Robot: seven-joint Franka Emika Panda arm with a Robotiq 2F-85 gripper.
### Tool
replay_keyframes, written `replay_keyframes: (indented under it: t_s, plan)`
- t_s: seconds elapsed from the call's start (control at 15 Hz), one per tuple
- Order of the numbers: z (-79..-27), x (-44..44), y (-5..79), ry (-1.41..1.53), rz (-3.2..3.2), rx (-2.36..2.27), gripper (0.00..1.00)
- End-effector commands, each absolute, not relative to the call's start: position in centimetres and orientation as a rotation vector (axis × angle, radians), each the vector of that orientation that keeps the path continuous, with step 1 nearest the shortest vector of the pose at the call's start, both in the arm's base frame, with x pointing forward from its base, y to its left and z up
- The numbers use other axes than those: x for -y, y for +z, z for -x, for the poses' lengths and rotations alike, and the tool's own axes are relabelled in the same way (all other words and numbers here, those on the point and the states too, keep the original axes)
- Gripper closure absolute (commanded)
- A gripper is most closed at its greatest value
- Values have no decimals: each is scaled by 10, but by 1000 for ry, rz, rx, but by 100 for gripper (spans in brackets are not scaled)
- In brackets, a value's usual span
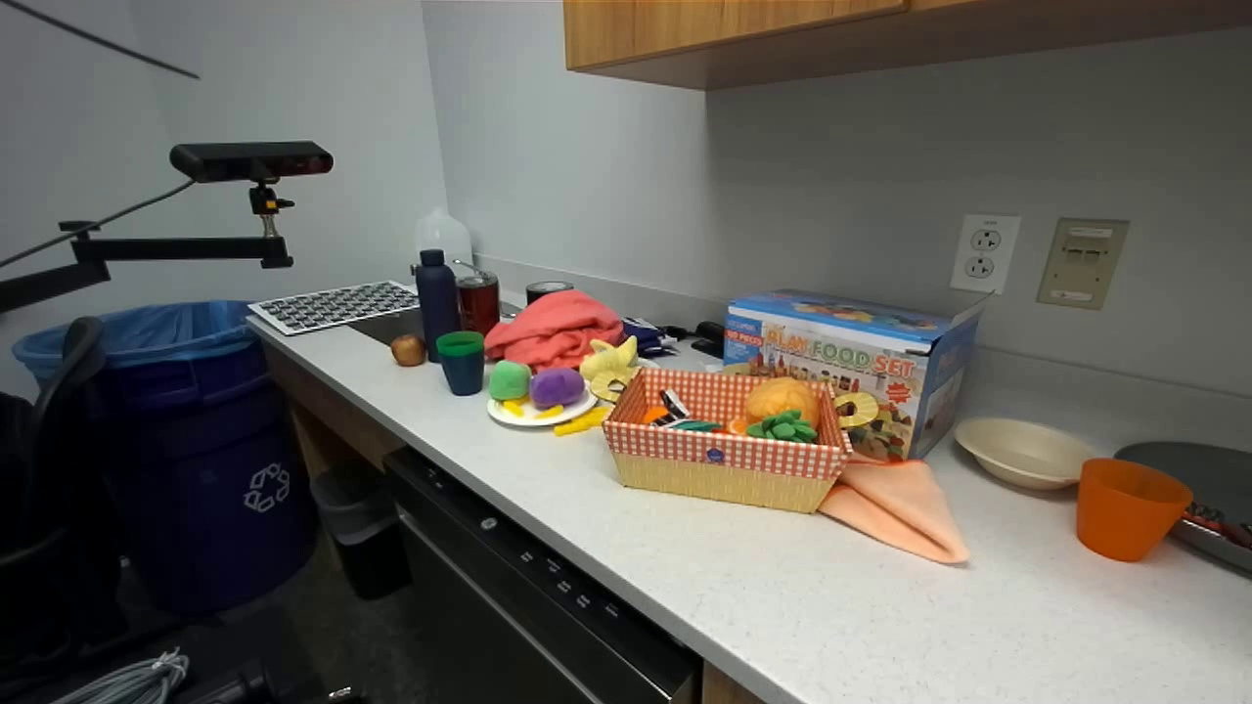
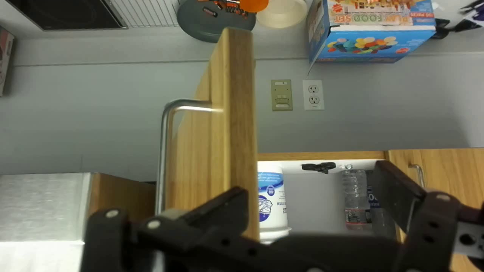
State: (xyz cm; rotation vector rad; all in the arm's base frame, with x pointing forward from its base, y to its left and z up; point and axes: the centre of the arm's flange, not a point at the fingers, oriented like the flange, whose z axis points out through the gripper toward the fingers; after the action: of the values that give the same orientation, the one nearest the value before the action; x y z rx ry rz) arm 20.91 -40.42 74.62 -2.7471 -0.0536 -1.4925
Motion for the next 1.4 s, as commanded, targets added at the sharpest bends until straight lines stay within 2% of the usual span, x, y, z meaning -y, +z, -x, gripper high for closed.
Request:
replay_keyframes:
  t_s: [0.0, 0.4, 0.47, 0.8, 1.07, 1.33]
  plan:
    - [-224, 413, 746, -1423, 2862, 124, 0]
    - [-223, 411, 745, -1235, 2947, 109, 0]
    - [-177, 391, 774, -1269, 2957, 120, 0]
    - [-125, 381, 802, -1288, 3088, 104, 0]
    - [-74, 372, 799, -1422, 3088, 41, 0]
    - [-52, 367, 797, -1581, 2965, -89, 0]
